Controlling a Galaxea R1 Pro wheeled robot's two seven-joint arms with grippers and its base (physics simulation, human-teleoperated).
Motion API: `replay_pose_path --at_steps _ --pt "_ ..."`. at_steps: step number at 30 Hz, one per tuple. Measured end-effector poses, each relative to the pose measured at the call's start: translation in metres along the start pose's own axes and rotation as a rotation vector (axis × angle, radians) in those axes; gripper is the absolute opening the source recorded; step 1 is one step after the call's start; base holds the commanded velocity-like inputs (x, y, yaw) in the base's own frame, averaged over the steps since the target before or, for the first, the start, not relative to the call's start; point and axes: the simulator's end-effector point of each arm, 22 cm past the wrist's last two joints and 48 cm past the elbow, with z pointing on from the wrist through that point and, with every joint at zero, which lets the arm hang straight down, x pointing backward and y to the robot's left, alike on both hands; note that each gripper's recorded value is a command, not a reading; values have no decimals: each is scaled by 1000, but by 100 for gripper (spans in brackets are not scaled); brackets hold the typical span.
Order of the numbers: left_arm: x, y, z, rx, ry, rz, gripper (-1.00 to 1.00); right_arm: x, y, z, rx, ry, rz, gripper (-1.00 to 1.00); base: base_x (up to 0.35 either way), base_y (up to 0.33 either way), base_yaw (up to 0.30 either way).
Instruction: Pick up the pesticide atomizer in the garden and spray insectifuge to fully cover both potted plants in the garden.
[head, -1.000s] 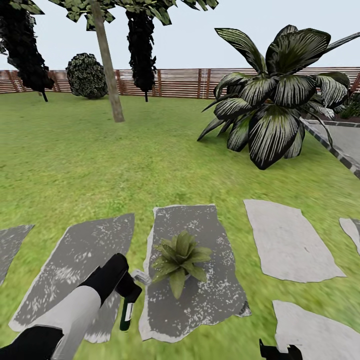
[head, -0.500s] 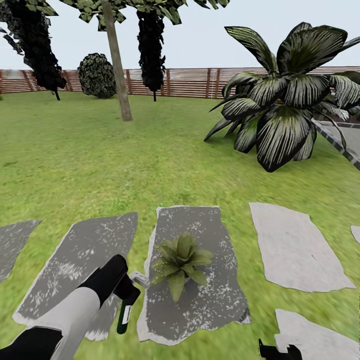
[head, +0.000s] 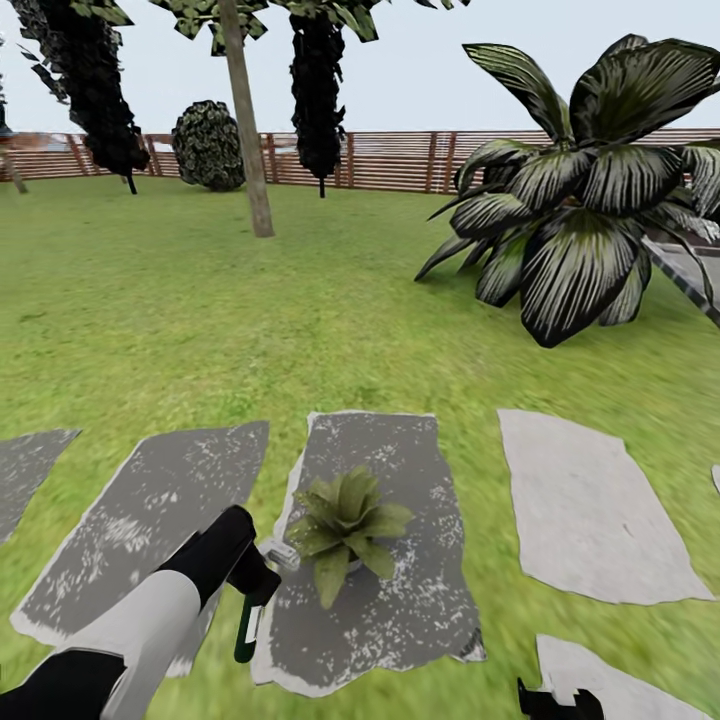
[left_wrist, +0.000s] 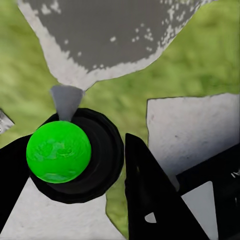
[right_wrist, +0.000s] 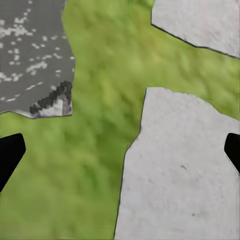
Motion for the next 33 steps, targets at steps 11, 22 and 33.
replay_pose_path --at_steps 11,22,33 --pt "5 4 -3 -28 41 23 -100 0 0 0 0 1 0 100 116 -43 92" --pt "-5 -13 -23 25 96 153 -100 0 0 0 0 1 0 100 1 -6 126" --pt "-6 -17 -22 28 97 163 -100 0 0 0 0 0 -1 100 0 -248 79"
